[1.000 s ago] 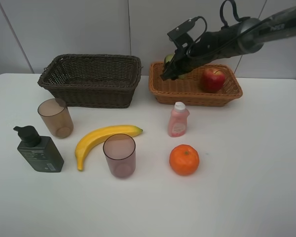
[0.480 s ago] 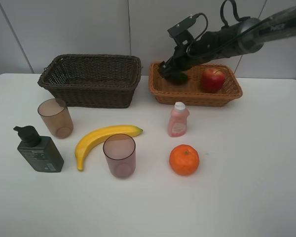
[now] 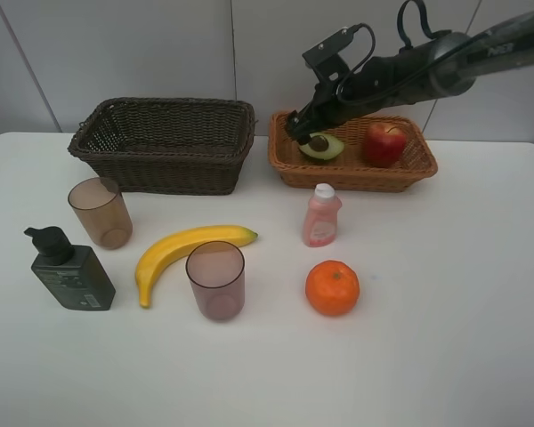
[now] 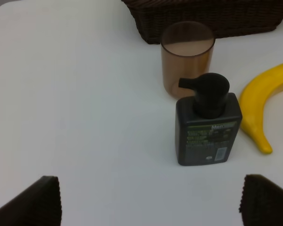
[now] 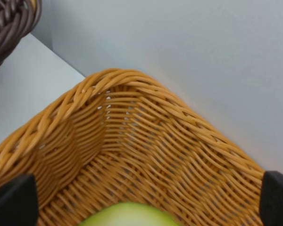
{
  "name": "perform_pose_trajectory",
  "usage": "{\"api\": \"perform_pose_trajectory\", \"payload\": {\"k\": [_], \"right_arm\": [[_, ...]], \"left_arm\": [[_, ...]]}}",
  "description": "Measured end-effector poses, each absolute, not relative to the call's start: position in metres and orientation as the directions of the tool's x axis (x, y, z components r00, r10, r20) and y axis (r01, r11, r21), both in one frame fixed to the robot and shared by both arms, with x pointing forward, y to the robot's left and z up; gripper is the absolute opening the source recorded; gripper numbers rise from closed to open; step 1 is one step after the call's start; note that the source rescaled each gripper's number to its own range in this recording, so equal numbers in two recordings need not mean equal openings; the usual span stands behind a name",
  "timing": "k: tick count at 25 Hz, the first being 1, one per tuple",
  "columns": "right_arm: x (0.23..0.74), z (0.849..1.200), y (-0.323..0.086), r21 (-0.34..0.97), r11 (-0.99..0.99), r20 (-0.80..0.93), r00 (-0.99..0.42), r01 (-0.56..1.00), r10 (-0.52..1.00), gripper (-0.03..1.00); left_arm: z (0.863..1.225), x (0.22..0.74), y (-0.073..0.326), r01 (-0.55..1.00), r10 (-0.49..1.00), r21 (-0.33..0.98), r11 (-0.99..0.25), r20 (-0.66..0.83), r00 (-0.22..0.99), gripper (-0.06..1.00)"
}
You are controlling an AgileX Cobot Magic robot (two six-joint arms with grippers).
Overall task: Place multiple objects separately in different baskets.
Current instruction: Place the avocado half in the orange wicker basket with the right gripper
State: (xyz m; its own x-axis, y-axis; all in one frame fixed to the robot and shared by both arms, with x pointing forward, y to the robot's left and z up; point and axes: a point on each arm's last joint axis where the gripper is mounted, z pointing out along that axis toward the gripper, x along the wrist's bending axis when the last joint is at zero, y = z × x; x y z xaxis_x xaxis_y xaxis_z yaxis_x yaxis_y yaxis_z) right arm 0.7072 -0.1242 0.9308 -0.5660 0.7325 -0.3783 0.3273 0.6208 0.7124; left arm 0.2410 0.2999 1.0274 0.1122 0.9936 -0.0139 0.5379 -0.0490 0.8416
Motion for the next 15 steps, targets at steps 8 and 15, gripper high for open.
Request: {"api": "perform_pose_trajectory", "payload": {"k": [8,15], "right_arm": [[0.706,0.934,-0.125,0.707,0.623,-0.375,-0.569,0.335,0.732,0.99],[0.698,0.965,-0.128,0.705,0.622,-0.373,-0.568,0.34,0.733,0.99]], "left_arm": [[1.027,0.241,0.3,0.538,0.994,0.842,-0.049,-0.014,0.112,1.0],[1.027,0.241,0.3,0.538,0.994,0.842,-0.049,-0.014,0.112,1.0]]}}
